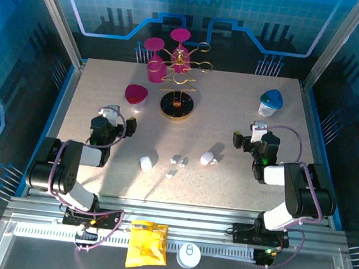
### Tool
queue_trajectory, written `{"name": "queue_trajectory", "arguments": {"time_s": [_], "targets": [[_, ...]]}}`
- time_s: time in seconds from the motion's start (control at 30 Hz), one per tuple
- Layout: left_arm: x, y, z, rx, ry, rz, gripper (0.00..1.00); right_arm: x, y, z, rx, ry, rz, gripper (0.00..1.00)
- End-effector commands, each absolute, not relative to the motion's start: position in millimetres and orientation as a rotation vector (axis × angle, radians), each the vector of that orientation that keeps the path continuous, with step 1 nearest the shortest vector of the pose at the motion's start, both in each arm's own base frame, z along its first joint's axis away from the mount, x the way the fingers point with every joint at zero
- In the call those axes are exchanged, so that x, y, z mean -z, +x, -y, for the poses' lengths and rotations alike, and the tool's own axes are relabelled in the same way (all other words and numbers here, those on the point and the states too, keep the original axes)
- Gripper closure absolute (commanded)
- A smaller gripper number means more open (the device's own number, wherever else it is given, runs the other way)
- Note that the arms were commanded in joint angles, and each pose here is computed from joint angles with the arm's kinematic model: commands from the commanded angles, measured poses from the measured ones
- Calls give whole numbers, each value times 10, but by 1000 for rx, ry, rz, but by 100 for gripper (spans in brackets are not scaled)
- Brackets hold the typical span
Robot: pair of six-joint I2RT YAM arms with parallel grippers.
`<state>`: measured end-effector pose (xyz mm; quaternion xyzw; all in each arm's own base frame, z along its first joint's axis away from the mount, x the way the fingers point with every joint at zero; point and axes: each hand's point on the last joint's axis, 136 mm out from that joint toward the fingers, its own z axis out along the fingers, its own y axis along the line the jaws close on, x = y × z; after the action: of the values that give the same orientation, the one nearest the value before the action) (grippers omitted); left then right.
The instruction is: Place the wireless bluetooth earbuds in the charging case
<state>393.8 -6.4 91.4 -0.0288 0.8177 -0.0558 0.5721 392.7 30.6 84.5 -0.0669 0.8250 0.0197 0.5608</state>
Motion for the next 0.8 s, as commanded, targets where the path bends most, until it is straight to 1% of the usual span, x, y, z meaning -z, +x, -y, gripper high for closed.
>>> {"name": "queue_trajectory", "arguments": {"time_s": [0.0, 0.77], "targets": [[-963, 3982, 116, 136, -25, -1905, 1, -978, 3991, -337, -50, -175, -1902, 0], [-969, 3979, 102, 128, -30, -1901, 1, -988, 3993, -327, -40, -172, -1899, 0]]}}
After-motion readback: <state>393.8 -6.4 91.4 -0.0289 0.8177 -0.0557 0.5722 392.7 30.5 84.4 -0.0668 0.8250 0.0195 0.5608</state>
